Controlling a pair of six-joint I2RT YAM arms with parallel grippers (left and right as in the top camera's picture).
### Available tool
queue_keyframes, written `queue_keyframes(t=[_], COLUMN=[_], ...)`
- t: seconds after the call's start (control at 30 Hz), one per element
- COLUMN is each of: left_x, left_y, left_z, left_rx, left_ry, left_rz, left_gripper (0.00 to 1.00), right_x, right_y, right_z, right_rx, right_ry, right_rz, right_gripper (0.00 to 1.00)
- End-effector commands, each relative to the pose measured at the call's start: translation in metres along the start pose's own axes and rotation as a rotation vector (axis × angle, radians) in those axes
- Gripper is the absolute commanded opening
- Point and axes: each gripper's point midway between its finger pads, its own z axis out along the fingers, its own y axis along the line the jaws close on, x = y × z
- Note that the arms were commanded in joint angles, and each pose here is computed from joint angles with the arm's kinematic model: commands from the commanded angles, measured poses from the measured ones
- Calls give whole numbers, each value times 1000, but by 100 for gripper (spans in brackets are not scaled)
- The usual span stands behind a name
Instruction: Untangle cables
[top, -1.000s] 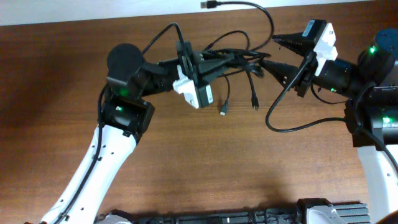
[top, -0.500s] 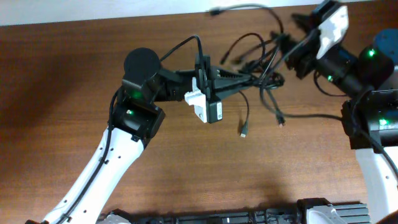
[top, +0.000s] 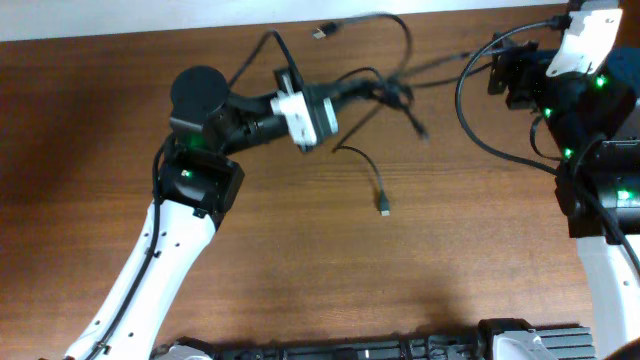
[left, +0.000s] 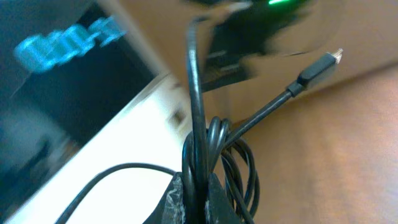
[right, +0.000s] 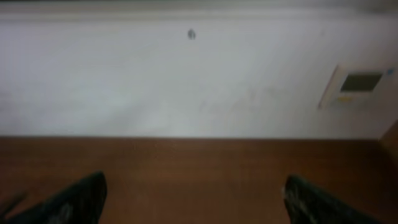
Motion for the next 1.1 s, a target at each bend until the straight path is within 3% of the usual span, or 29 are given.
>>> queue_keyframes(t=[0.0,0.07,0.17,0.3,0.47,0.67,0.8,0.83,0.93,1.03,1.07], left_x=[27,27,26,23,-20,-43,-56,-62,-66,-65,-66], left_y=[57,60,61,57,29,7,-6,-12,-17,-18,-19], left_z=[-14,-15,-15,-13,-4,12,20,23,26,27,28], left_rx=[-341,-361,-364,-341,-125,-49,-11,4,18,20,24], left_ry=[139,135,133,119,-60,-131,-165,-179,-189,-187,-189], left_rz=[-237,-254,-251,-249,-204,-254,-246,-243,-243,-246,-246], left_gripper=[0,0,0,0,0,0,0,0,0,0,0], right_x=[5,9,14,13,9,4,3,2,1,-1,0], right_y=[-6,7,45,69,120,137,140,140,140,141,141], right_z=[-2,-3,-9,-18,-53,-73,-76,-76,-76,-77,-77], right_rx=[28,-48,-277,-423,-784,-928,-954,-953,-952,-957,-957], right_ry=[28,43,52,34,-95,-183,-193,-196,-206,-214,-213], right_rz=[12,12,-68,-112,-328,-401,-401,-403,-409,-413,-412], right_gripper=[95,99,99,99,100,99,85,73,51,6,4])
